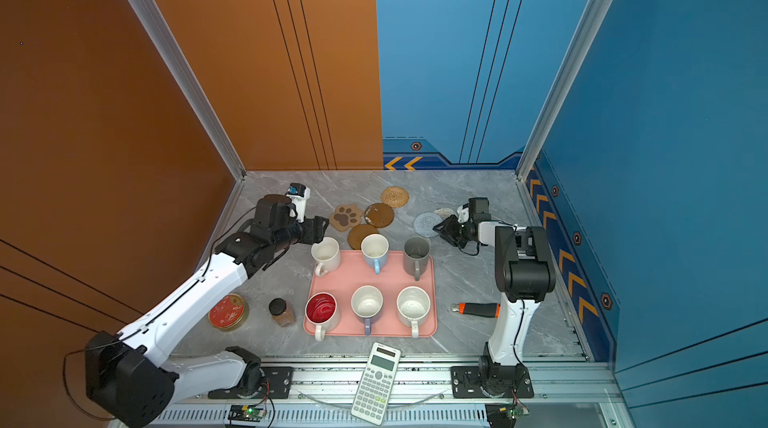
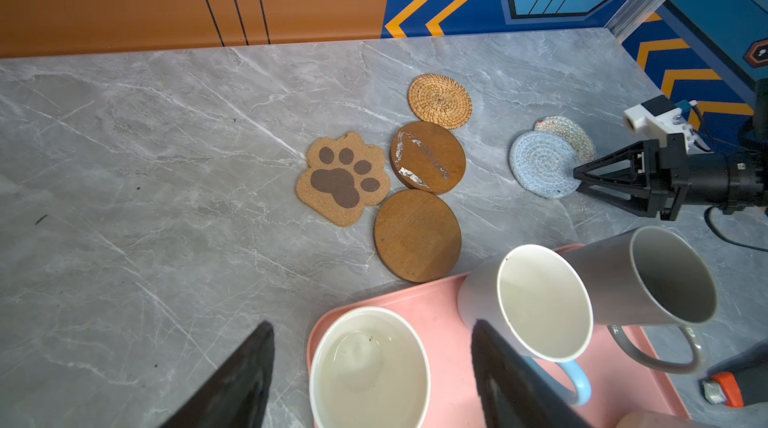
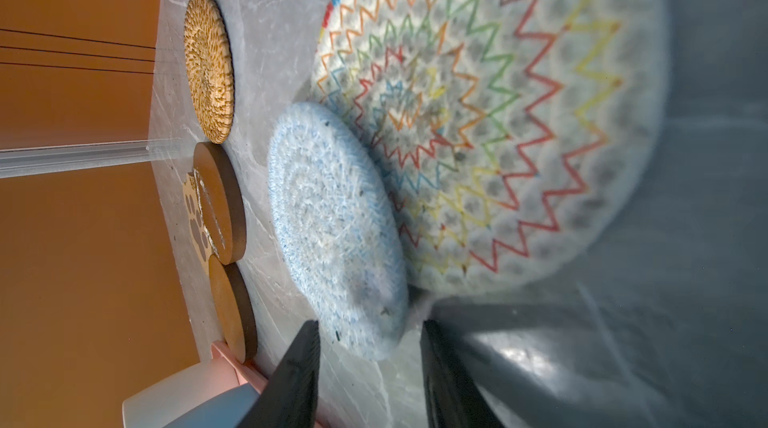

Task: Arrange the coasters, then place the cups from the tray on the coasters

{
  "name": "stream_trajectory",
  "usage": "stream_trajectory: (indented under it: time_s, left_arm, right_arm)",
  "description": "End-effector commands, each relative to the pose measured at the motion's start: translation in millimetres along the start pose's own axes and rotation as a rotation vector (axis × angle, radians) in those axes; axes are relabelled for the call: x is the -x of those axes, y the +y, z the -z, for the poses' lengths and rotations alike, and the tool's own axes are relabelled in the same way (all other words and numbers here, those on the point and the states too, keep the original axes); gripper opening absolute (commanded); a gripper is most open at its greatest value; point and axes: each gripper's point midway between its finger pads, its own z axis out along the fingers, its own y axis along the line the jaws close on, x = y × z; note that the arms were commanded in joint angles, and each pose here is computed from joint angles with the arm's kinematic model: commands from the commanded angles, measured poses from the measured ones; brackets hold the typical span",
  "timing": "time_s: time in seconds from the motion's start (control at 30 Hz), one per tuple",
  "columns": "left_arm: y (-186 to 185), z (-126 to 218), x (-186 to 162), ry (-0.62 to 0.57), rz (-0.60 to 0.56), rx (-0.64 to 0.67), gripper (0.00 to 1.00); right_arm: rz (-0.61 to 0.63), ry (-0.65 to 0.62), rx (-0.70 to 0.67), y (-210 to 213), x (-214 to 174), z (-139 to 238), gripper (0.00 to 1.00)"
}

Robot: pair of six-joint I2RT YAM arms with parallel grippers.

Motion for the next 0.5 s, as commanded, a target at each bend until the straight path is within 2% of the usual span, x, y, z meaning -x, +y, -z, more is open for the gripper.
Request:
stream_trajectory:
  time_s: [0.0, 0.27, 0.47]
  left_arm:
    - [-1.8, 6.2, 9.8, -0.018, -0.026, 0.013, 0.75]
    - [-1.7, 5.9, 10.9, -0.019, -0.029, 0.015, 0.76]
    - [-1.6, 5.6, 11.4, -0.019, -0.032, 0.017, 0.75]
  right_arm:
    - [-0.025, 0.007, 0.012, -5.1, -1.9, -5.9, 0.39]
    - [-0.029, 0.011, 0.043, 0.8, -4.0, -13.7, 0.34]
    - [-0.027, 0.019, 0.047, 4.2, -4.1, -18.4, 0.25]
